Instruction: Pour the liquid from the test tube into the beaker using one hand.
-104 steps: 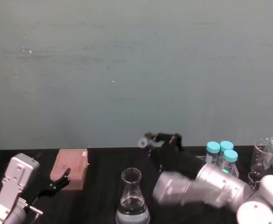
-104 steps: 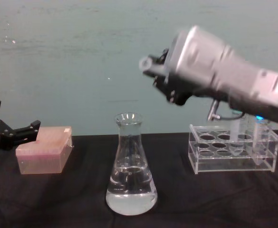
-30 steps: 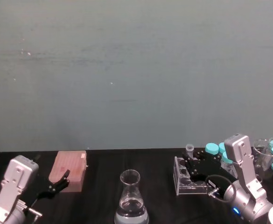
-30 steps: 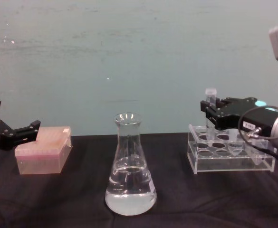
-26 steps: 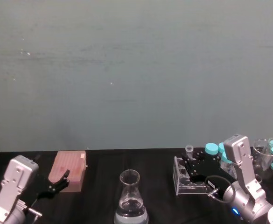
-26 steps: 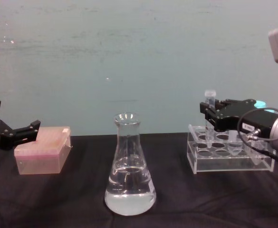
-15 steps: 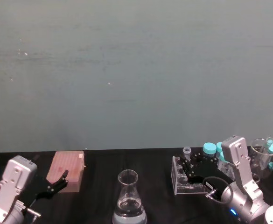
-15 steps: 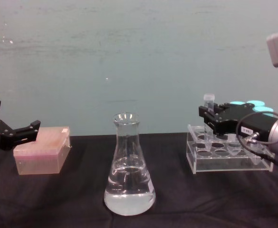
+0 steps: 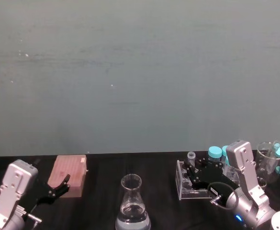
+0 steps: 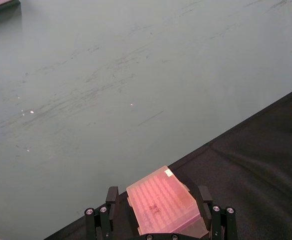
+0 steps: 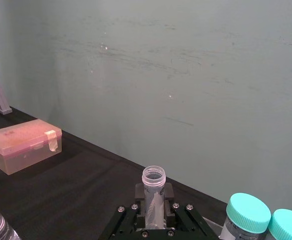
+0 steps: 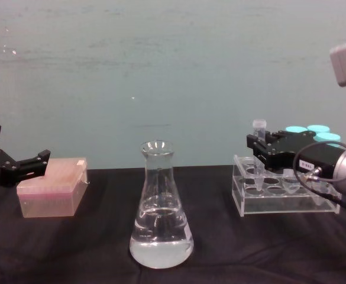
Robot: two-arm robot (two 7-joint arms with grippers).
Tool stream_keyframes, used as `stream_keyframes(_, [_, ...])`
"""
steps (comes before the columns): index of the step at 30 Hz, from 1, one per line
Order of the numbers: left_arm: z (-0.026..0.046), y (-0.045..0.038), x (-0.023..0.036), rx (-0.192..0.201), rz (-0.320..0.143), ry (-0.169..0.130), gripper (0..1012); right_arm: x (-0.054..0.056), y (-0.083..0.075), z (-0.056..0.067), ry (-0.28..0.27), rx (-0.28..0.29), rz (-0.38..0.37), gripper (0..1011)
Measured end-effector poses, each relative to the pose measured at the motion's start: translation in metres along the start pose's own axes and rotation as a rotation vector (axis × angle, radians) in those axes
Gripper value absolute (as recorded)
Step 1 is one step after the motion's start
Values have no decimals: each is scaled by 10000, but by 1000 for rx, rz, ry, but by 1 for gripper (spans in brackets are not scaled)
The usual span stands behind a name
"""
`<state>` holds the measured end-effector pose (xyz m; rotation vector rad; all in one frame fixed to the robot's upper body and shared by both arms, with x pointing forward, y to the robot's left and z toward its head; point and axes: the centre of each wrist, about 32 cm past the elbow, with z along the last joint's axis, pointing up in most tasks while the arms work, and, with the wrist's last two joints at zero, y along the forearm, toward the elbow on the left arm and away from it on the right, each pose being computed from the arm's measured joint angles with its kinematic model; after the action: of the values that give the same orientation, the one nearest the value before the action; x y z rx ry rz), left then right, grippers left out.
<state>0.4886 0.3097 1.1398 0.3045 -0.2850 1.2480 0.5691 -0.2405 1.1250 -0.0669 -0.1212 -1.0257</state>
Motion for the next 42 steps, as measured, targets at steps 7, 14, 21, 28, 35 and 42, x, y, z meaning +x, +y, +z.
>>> stream_keyframes(7, [0, 0, 0, 0, 0, 0, 1000, 2, -1, 2, 0, 0, -1, 372])
stream_keyframes(14, [0, 0, 0, 0, 0, 0, 1000, 2, -2, 2, 1, 0, -2, 599])
stream_keyframes(21, [0, 0, 0, 0, 0, 0, 1000, 1, -4, 1, 2, 0, -2, 814])
stream_keyframes(28, [0, 0, 0, 0, 0, 0, 1000, 0, -5, 0, 2, -1, -2, 994])
stream_keyframes(35, [0, 0, 0, 0, 0, 0, 1000, 0, -5, 0, 2, -1, -2, 1004])
stream_keyframes(42, [0, 0, 0, 0, 0, 0, 1000, 0, -5, 0, 2, -1, -2, 1004])
